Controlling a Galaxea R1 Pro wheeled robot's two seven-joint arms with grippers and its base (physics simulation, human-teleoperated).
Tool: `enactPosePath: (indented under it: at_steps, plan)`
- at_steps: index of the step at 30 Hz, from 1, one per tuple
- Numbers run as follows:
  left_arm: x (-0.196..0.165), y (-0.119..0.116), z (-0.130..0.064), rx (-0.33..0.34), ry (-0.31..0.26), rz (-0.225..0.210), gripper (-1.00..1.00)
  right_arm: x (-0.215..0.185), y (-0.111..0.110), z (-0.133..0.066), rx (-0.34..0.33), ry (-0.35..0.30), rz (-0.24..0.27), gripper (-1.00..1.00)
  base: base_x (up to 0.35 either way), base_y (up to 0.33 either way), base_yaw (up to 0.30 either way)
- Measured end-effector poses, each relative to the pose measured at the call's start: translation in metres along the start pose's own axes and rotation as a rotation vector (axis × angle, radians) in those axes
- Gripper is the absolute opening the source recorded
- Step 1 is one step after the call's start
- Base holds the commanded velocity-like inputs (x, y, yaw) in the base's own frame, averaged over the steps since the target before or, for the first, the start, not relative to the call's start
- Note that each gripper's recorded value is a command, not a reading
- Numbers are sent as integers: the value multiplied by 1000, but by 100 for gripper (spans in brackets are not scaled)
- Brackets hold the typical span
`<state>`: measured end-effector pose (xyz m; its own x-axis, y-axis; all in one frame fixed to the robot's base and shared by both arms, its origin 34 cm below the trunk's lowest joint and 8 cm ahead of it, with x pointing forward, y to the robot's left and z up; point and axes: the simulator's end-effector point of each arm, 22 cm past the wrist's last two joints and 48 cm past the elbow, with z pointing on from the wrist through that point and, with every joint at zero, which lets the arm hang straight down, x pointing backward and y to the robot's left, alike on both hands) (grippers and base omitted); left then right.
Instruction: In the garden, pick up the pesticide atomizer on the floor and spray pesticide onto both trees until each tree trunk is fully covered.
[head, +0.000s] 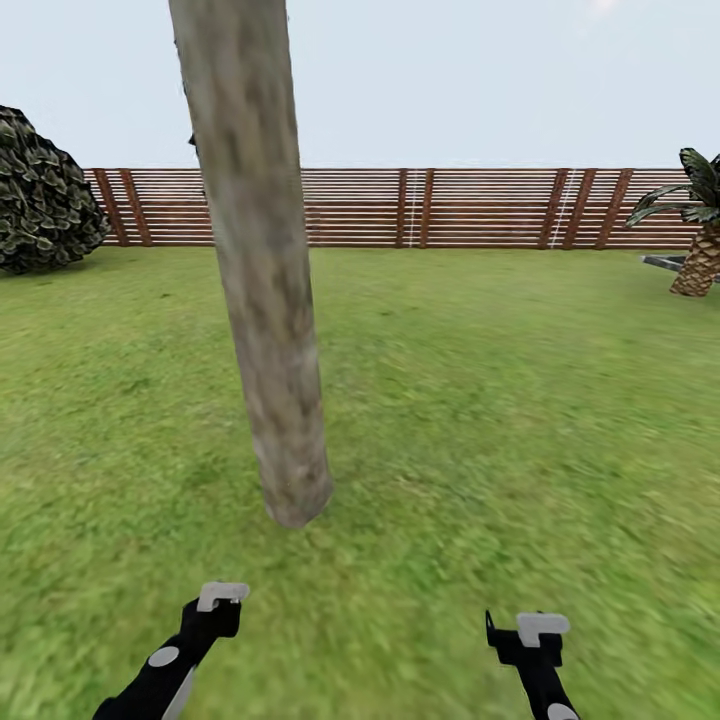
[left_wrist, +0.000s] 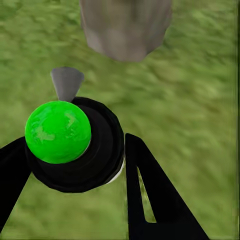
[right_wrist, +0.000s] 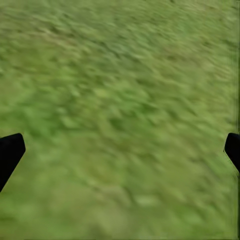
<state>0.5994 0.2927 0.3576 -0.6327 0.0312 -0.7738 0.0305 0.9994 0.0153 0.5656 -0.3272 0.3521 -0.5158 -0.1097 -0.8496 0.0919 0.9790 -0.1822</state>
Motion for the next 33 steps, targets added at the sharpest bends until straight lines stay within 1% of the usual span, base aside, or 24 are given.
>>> enactPosePath:
  at_steps: [1, 2, 3, 5, 6, 7, 14, 18, 20, 22, 24, 25, 26, 27, 30, 31, 32, 33]
  plan:
    - [0, 0, 0, 0, 0, 0, -100, 0, 0, 0, 0, 0, -1, 100, 11, -10, 0]
    - [0, -25, 1, 34, 0, -7, -100, 0, -2, 0, 2, -1, -2, 100, 6, -5, 0]
    - [-3, -43, 2, 54, -6, -17, -100, 0, -3, 0, 2, -1, -3, 100, 4, -3, 0]
    - [-10, -55, 3, 66, -15, -26, -100, 0, -2, 0, 1, -1, -3, 100, 2, -2, 0]
    - [-17, -57, 4, 68, -25, -27, -100, 0, -2, 0, 2, 0, -3, 100, 0, 0, 0]
    - [-28, -44, 4, 47, -48, -31, -100, 0, -2, 0, 1, 0, -3, 100, 0, 0, 0]
    - [-28, -45, 4, 50, -47, -28, -100, 0, -3, 0, 3, -2, -4, 100, 0, 0, 0]
    - [-24, -54, 4, 62, -38, -26, -100, 0, -3, 0, 3, -2, -4, 100, 0, 0, 0]
    - [-30, -58, 6, 67, -44, -30, -100, -1, -3, 0, 3, -2, -4, 100, 0, 0, 0]
    - [-31, -54, 7, 62, -34, -34, -100, 0, -3, 0, 4, -1, -4, 100, 0, 0, 0]
    - [-34, -41, 10, 43, -8, -34, -100, 0, -3, 0, 3, -1, -5, 100, 0, 0, 0]
    - [-41, -27, 12, 26, 0, -30, -100, 0, -3, 0, 3, -1, -5, 100, 0, 0, 0]
    - [-49, -1, 13, -4, 7, -16, -100, 0, -4, 0, 4, -1, -5, 100, 0, 0, 0]
    - [-52, -2, 14, 0, 5, -11, -100, 0, -4, 0, 4, 0, -5, 100, 0, 0, 0]
    - [-53, -46, 15, 57, 3, -26, -100, 0, -4, 0, 4, 0, -4, 100, 0, 0, 0]
    - [-54, -63, 15, 81, 2, -22, -100, 0, -4, 0, 4, 0, -4, 100, 0, 0, 0]
    - [-56, -78, 15, 104, 0, -8, -100, 0, -4, 0, 4, -1, -5, 100, 0, 0, 0]
    - [-57, -82, 15, 110, -1, -2, -100, 0, -4, 0, 4, -1, -5, 100, 0, 0, 0]
